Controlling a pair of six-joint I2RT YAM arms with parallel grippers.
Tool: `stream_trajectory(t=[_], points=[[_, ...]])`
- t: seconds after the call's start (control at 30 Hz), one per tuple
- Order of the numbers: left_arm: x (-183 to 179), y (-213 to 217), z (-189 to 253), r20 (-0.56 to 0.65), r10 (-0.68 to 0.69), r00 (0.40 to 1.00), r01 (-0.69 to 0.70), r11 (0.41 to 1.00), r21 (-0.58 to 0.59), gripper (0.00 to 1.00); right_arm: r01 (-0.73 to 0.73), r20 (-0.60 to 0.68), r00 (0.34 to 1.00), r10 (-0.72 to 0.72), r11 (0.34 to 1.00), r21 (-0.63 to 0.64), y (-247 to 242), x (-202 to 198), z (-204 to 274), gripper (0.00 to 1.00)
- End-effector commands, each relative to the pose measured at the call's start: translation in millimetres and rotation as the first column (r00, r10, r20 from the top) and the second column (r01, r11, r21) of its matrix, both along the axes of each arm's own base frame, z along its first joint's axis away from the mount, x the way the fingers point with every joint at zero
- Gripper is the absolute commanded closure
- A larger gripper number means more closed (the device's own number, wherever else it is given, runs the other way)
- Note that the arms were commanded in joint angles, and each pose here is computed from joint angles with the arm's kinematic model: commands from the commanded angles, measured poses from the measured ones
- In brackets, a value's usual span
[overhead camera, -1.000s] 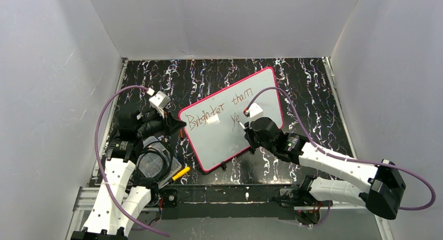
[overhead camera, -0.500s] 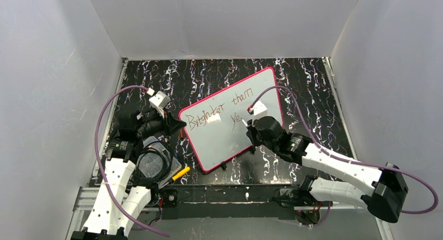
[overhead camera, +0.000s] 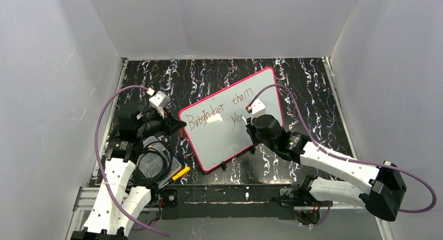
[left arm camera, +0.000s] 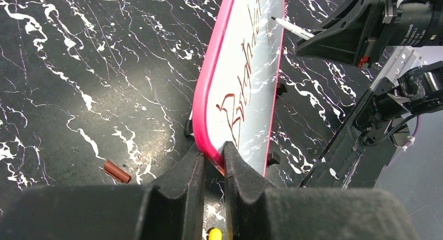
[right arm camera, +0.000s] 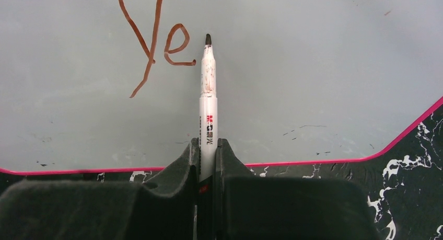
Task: Write a sentence on the whiteboard
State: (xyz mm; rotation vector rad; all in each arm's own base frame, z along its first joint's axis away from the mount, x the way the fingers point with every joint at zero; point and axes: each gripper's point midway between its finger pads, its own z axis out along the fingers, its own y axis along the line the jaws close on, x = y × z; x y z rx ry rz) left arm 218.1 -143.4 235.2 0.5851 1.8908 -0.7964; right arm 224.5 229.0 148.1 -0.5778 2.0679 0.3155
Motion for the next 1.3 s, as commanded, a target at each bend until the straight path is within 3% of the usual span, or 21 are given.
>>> stream_trajectory(t=[0.0,0.63,1.03,1.27], points=[[1.6,4.1,-10.3,0.037,-0.017,0.999,0.015,0.998,0.061,1.00,0.012,0.090,0.996,-0.018,0.997,0.075,12.3,17.7,36.6,0.99],[1.2,3.7,-10.9,0.034,-0.019,0.999,0.017,0.998,0.060,1.00,-0.047,-0.025,0.999,0.048,0.997,0.061,6.6,-8.6,0.8,0.99],[1.0,3.4,-10.9,0.034,-0.021,0.999,0.019,0.998,0.059,1.00,0.069,-0.025,0.997,-0.069,0.998,0.003,-10.0,1.5,-6.7,0.99],[0.4,3.3,-10.0,0.036,-0.021,0.999,0.019,0.998,0.057,1.00,0.025,-0.074,0.997,-0.026,1.000,-0.007,-6.1,-7.5,-18.2,0.99]])
